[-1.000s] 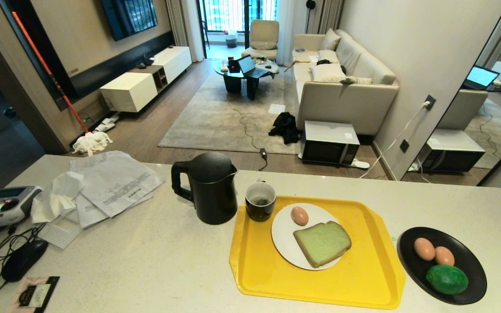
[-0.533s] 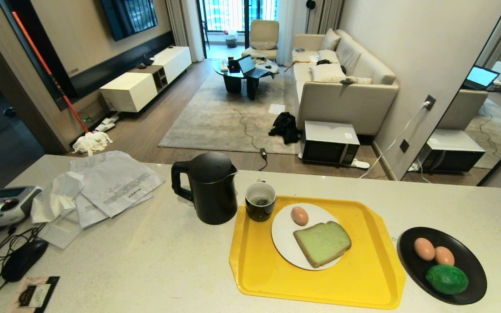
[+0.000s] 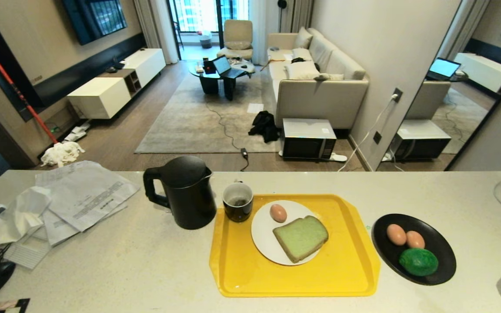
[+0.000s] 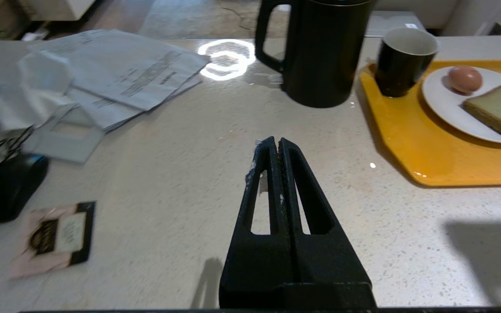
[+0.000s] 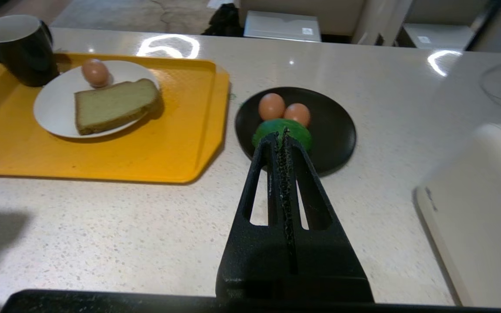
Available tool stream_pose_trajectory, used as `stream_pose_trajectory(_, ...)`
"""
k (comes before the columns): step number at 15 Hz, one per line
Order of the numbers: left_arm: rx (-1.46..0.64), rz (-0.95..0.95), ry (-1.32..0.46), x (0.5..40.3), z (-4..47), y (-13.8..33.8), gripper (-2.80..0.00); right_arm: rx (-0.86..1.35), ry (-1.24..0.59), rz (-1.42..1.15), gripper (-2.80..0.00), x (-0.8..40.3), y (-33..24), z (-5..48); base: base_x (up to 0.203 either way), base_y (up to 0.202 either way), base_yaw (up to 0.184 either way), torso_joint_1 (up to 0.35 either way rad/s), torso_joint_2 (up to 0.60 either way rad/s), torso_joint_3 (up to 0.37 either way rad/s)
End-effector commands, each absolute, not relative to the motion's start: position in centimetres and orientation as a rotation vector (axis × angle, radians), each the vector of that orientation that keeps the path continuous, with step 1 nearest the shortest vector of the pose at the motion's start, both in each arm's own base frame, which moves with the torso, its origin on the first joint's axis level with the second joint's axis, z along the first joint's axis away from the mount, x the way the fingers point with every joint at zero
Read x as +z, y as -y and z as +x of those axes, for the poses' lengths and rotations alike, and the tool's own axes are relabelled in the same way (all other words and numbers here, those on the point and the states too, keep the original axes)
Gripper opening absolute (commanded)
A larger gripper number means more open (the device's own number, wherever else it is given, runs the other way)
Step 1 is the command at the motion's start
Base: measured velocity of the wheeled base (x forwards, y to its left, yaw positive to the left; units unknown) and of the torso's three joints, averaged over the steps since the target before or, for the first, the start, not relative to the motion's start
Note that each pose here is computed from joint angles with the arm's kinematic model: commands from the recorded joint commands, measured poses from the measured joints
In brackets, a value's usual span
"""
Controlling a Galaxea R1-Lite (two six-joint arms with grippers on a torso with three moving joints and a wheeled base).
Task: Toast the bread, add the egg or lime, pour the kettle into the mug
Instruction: Pick up the kettle
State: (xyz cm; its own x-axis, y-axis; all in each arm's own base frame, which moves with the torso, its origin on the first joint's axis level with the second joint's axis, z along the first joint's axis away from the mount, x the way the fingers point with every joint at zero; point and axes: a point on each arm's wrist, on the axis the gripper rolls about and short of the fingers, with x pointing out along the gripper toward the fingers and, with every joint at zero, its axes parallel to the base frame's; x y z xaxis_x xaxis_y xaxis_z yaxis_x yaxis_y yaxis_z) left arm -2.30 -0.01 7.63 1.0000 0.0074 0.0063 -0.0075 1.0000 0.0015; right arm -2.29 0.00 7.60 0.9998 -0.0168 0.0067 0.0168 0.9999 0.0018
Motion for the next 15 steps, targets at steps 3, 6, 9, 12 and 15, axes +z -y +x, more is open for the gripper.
stream_pose_trajectory(3,0.009,0.002,0.008,7.63,-2.30,0.01,-2.80,-0.015,0.005,0.002,-2.80,7.60,0.01,-2.28,0.002,0.004,-0.100,0.006,0.00,0.001)
stream_pose_trajectory(6,0.008,0.001,0.008,7.63,-2.30,0.01,-2.80,-0.015,0.005,0.003,-2.80,7.60,0.01,-2.28,0.000,0.000,0.000,0.000,0.00,0.000)
stream_pose_trajectory(9,0.009,0.000,0.008,7.63,-2.30,0.01,-2.80,-0.015,0.005,0.003,-2.80,7.60,0.01,-2.28,0.000,0.000,0.000,0.000,0.00,0.000)
stream_pose_trajectory(12,0.008,0.002,0.008,7.63,-2.30,0.01,-2.80,-0.016,0.005,0.003,-2.80,7.60,0.00,-2.28,0.000,0.000,0.000,0.000,0.00,0.000)
stream_pose_trajectory(15,0.008,0.002,0.008,7.63,-2.30,0.01,-2.80,-0.015,0.005,0.003,-2.80,7.60,0.01,-2.28,0.000,0.000,0.000,0.000,0.00,0.000)
